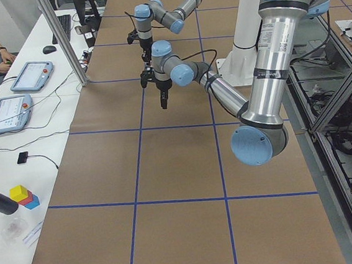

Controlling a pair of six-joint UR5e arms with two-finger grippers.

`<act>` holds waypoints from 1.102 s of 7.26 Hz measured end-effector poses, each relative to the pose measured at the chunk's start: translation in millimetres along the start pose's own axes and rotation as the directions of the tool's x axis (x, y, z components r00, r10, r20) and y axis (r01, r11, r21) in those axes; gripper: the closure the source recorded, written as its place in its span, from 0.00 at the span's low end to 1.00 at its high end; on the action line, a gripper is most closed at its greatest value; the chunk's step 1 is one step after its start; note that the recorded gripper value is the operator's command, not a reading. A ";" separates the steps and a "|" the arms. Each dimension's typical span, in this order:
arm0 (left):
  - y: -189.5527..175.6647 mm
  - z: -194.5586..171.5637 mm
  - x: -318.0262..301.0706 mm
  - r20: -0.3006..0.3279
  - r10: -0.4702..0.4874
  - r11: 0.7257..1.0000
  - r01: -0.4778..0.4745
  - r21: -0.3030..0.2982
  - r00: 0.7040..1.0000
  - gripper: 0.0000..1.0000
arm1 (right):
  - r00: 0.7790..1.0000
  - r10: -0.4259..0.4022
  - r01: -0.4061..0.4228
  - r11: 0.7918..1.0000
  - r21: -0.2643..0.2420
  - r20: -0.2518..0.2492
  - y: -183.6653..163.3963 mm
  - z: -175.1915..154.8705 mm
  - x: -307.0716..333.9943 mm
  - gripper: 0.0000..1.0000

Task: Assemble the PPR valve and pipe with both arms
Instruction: 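Lower the elbow onto the valve top and press it in with the right gripper, then open the right gripper and lift it away from the joined parts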

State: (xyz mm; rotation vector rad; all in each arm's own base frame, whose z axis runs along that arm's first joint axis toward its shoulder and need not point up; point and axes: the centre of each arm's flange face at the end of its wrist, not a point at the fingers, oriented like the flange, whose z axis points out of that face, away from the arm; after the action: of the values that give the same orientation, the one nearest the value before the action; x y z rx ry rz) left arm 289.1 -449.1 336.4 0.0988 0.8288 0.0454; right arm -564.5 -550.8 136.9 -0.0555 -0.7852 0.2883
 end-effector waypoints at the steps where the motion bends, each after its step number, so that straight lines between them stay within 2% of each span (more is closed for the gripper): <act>1: -0.1 -0.2 0.3 0.000 0.000 1.000 0.000 0.000 1.000 0.11 | 1.000 0.000 0.000 1.000 0.000 0.000 0.2 0.3 0.0 0.43; 4: -0.3 -0.1 0.4 0.000 -0.001 1.000 0.001 0.000 1.000 0.11 | 1.000 -0.001 0.001 1.000 0.003 0.001 0.4 -0.8 -1.0 0.32; 5: -0.3 0.0 0.4 0.000 -0.001 1.000 0.001 0.000 1.000 0.11 | 1.000 -0.002 0.002 1.000 0.005 0.003 0.3 -2.2 -1.9 0.07; 6: -0.3 -0.1 0.5 0.000 -0.001 1.000 0.001 0.000 1.000 0.11 | 1.000 -0.002 0.002 1.000 0.007 0.009 1.0 -5.9 -3.5 0.01; 8: 0.0 -0.8 0.5 -0.001 0.000 1.000 0.000 0.001 1.000 0.11 | 0.999 -0.004 0.003 1.000 0.018 0.048 4.0 -25.7 1.3 0.01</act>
State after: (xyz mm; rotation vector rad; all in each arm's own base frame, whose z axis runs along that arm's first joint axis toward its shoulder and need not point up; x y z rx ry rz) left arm 288.8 -449.0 335.5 0.0997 0.8300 0.0448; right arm -546.5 -545.2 119.0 -0.0305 -0.8300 0.2940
